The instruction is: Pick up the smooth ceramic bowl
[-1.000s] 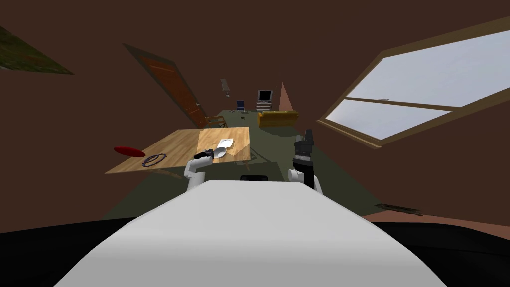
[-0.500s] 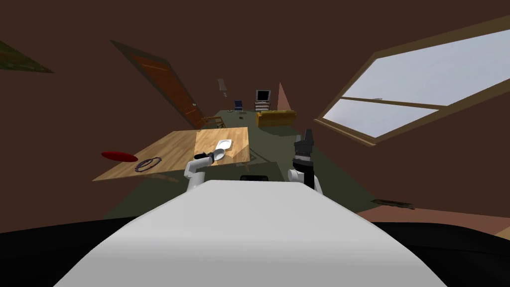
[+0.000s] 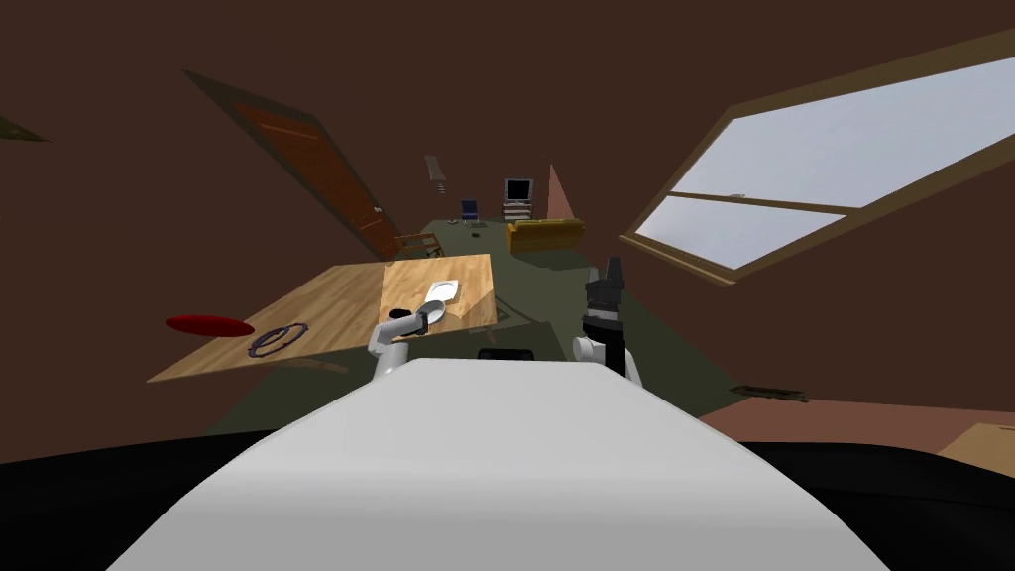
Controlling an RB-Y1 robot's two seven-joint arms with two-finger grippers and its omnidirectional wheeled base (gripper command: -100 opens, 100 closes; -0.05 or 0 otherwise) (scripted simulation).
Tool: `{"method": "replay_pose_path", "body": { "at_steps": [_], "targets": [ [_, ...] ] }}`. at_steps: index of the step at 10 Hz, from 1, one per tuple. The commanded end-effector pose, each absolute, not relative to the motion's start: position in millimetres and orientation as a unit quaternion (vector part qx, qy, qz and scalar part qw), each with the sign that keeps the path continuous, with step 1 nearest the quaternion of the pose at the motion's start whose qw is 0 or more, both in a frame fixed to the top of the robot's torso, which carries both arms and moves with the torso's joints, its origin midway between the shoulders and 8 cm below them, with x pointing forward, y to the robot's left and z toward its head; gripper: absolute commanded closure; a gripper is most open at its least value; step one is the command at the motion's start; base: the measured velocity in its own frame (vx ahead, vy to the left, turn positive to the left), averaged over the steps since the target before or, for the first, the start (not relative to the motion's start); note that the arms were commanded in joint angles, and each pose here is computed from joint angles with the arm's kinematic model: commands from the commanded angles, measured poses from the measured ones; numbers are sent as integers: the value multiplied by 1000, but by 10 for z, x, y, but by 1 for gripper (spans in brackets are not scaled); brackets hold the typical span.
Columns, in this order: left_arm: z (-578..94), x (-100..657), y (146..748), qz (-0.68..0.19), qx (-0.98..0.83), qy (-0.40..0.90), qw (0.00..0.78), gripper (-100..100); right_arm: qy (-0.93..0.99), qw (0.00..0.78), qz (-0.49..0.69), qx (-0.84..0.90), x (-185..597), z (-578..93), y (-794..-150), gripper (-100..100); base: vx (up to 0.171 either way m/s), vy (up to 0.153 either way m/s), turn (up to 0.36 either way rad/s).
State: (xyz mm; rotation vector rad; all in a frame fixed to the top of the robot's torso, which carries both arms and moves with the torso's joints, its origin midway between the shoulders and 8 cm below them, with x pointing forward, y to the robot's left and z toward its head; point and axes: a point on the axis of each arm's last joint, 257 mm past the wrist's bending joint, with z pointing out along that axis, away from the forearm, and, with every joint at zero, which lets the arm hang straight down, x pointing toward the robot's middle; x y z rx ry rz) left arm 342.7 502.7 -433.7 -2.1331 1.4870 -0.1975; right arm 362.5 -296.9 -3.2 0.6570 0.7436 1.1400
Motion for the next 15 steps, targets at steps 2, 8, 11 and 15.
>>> {"method": "replay_pose_path", "body": {
  "at_steps": [2, 8, 11, 15],
  "targets": [
    [-4405, 3352, 5000, -68, -793, 550, 252, -100, 337, 728, 517, 298, 3625, -32, -2969, 0, 18, 18, -23],
    [-4593, 3341, 4960, -68, -793, 552, 249, -100, 337, 728, 517, 298, 3625, -32, -2969, 0, 18, 20, 8],
    [-4603, 3333, 4960, -67, -793, 552, 249, 100, 337, 728, 517, 298, 3625, -32, -2968, 0, 0, 0, 0],
    [-4515, 3349, 4975, -68, -793, 551, 250, 100, 337, 728, 517, 298, 3625, -32, -2968, 0, -4, -5, -4]
  ]
}}
